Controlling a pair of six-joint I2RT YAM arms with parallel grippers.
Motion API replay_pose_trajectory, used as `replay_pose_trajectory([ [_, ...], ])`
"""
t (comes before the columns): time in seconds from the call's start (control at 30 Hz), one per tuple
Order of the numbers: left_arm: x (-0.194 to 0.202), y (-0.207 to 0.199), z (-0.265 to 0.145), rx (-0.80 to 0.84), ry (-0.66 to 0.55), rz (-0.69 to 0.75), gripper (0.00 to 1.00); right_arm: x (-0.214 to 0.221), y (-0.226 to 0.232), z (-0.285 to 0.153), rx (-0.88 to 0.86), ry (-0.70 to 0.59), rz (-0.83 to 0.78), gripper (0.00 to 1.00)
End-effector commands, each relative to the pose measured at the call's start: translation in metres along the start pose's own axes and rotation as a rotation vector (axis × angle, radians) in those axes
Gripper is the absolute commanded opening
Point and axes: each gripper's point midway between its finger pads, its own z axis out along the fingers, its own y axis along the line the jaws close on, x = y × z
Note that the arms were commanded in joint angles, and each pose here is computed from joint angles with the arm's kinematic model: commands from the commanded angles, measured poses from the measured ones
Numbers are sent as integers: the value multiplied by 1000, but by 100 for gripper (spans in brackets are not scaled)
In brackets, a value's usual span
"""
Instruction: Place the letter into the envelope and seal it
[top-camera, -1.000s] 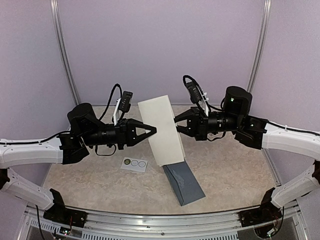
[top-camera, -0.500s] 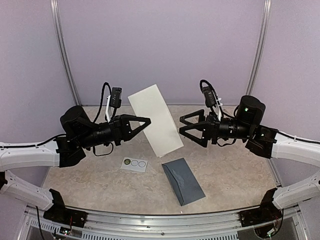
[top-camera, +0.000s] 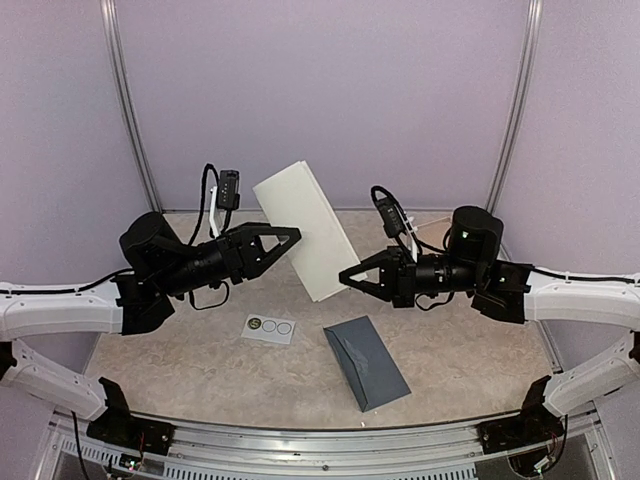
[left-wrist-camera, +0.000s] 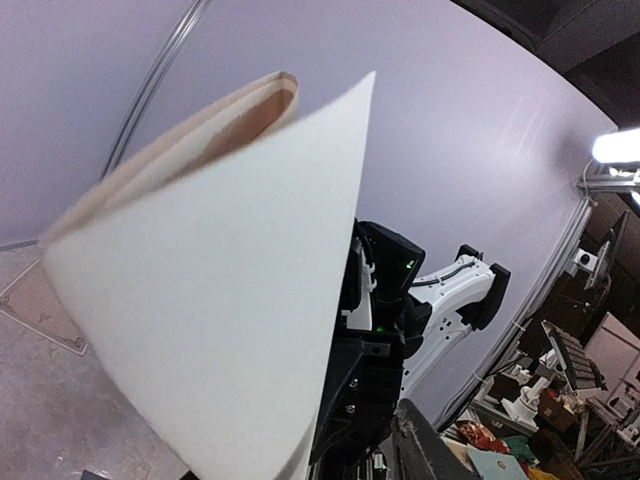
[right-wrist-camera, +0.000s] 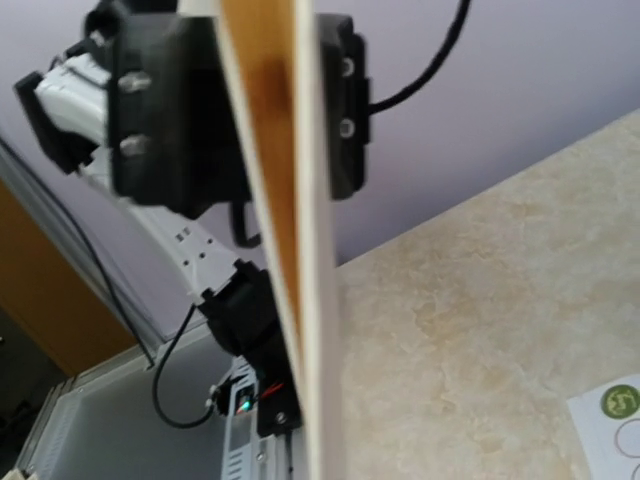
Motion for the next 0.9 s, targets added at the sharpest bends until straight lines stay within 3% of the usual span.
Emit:
replay_pose_trajectory([
  [0.0,3,-1,-1,14,-9,-21,43,-17,4,0,2,-85,-12,0],
  [0.1,7,2,-1,8,-9,-37,30,-22,1,-5,27,-128,-8,0],
  [0.23,9,10,-2,-22,-15,-49,2,-19,-1,-9,48,-133,1,0],
  [0.27,10,13,-1,-35,-14,-52,0,-17,-3,-9,55,-122,7,3],
  [0.3,11,17,-1,-56,-12,-54,0,-13,-6,-8,68,-107,16,25],
  [0.33,13,24,-1,-90,-4,-58,0,-8,-11,-9,95,-90,24,60],
  [0.37,16,30,-1,-123,6,-60,0,-2,-20,-11,143,-74,35,74],
  [0.4,19,38,-3,-171,17,-63,0,8,-31,-14,207,-42,57,79],
  [0.47,23,56,-9,-267,32,-74,0,26,-49,-25,327,-2,91,79],
  [0.6,38,85,-26,-429,81,-125,0,76,-75,-45,468,100,193,66],
  [0.87,95,93,-21,-443,227,-324,0,153,-98,-70,574,160,397,57],
])
